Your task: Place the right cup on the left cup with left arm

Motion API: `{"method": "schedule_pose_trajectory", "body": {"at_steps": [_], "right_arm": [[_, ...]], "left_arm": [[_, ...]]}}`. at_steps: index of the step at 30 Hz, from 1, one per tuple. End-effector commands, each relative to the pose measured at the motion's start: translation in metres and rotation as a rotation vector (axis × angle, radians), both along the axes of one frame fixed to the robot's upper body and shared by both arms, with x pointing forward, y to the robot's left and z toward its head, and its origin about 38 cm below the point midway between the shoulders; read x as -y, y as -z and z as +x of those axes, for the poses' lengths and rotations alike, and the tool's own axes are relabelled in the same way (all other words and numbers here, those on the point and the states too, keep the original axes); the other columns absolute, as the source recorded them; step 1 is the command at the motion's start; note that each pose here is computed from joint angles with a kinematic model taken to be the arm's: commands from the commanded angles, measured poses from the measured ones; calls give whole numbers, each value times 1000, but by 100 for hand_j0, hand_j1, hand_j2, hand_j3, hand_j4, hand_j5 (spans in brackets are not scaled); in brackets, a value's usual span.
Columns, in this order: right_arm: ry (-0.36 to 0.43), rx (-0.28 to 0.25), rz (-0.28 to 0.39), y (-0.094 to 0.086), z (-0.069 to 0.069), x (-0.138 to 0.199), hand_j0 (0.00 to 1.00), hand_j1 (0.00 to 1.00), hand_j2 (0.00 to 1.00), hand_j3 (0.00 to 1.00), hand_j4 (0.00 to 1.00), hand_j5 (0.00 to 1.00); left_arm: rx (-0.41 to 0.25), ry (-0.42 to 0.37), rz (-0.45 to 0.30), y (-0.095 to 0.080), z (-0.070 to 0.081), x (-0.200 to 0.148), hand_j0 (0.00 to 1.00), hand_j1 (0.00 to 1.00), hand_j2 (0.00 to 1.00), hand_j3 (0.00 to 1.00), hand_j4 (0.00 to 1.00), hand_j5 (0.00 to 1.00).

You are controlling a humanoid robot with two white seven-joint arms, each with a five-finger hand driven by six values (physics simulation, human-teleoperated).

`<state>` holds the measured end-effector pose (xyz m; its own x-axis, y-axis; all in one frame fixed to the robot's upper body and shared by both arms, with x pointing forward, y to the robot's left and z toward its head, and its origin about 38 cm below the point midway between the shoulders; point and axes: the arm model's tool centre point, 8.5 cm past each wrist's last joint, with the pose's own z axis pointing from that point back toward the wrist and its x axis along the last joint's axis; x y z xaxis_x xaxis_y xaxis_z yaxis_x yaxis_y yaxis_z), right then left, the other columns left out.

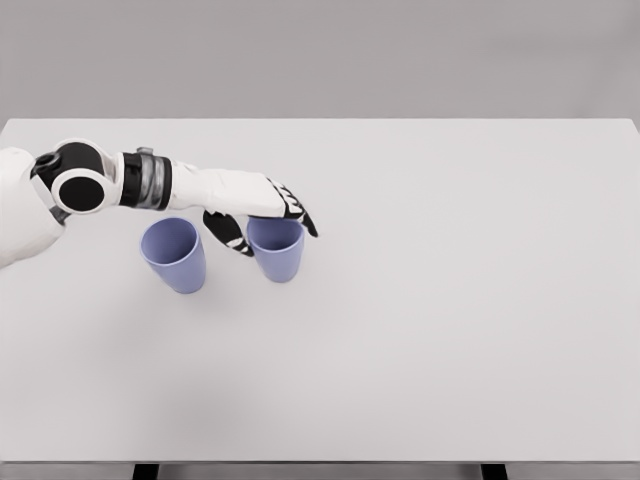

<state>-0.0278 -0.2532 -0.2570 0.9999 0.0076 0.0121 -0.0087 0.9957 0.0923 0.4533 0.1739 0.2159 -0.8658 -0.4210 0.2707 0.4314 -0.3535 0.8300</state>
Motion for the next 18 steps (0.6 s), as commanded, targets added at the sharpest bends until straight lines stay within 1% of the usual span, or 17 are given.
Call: {"method": "schedule_pose_trajectory", "body": {"at_steps": [1,4,9,11,12,14,15,17,18], "right_arm": [[0,0,0,0,0,0,100,100,100,100,100,100],[0,0,0,0,0,0,100,100,100,100,100,100],[0,0,0,0,0,0,100,100,100,100,100,100],[0,0,0,0,0,0,100,100,100,100,100,100],[0,0,0,0,0,0,100,100,100,100,100,100],[0,0,0,0,0,0,100,100,100,100,100,100],[0,0,0,0,0,0,100,100,100,100,100,100],[0,0,0,0,0,0,100,100,100,100,100,100],[0,0,0,0,0,0,100,100,100,100,100,100]], "left_arm": [[-2,-5,-3,0,0,0,76,76,76,76,76,76],[-2,-8,-2,-1,0,-2,73,73,73,73,73,73],[-6,-2,-3,0,-3,-3,72,72,72,72,72,72],[-4,4,-15,-5,-4,-2,70,70,70,70,70,70],[7,9,-26,-10,-4,0,70,70,70,70,70,70],[14,14,-28,-15,-7,-2,70,70,70,70,70,70],[22,18,-30,-20,-10,-5,70,70,70,70,70,70],[33,19,-61,-37,-16,-15,70,70,70,70,70,70],[43,24,-61,-43,-19,-17,70,70,70,70,70,70]]}}
